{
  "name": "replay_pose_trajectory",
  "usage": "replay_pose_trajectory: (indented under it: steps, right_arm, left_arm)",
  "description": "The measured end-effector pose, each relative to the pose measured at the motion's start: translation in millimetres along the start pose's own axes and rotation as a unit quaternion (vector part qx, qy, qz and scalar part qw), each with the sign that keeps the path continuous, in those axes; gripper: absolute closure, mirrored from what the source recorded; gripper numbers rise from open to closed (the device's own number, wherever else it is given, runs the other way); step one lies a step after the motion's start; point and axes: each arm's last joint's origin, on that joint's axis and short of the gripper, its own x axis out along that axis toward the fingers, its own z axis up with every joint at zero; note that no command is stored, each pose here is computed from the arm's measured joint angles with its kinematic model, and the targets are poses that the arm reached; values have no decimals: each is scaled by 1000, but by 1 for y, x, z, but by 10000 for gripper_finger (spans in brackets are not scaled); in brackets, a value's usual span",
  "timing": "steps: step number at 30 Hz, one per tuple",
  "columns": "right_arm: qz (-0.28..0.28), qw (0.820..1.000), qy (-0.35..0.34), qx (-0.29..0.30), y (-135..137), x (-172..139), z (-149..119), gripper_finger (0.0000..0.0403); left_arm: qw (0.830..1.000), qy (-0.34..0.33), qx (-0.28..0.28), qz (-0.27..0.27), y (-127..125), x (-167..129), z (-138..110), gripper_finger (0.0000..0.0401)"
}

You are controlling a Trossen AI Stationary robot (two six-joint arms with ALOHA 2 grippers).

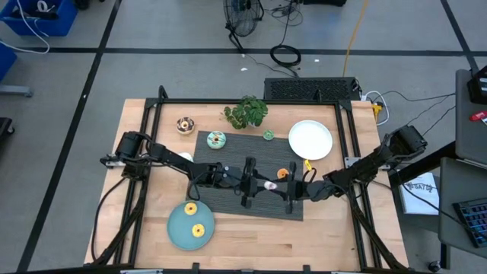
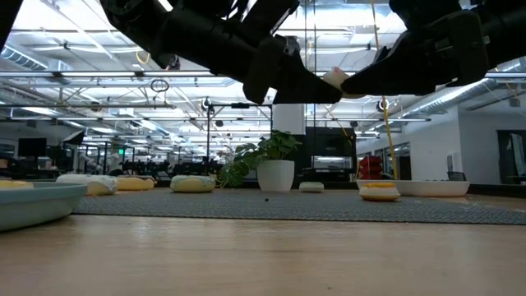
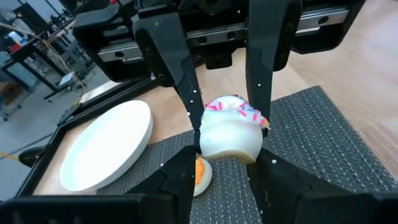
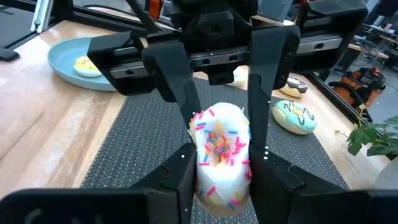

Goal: Pick & Place donuts
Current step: Put the small white donut on the blue plate

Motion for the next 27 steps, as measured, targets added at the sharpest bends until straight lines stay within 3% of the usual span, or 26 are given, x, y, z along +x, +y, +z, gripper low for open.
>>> replay_pose_trajectory:
  steps: [11,20,27]
  right_arm:
    - [0,1000,0,0,0,0,0,287]
    - [34,999,-4,1,2,0,0,287]
    - [25,1000,-4,2,1,0,0,287]
  left_arm:
    - [1000,-8,10,-5,0,0,1,289]
    - [1000,-10,11,-12,-1,0,1,353]
    - [1000,-4,11,-12,-2,0,0,395]
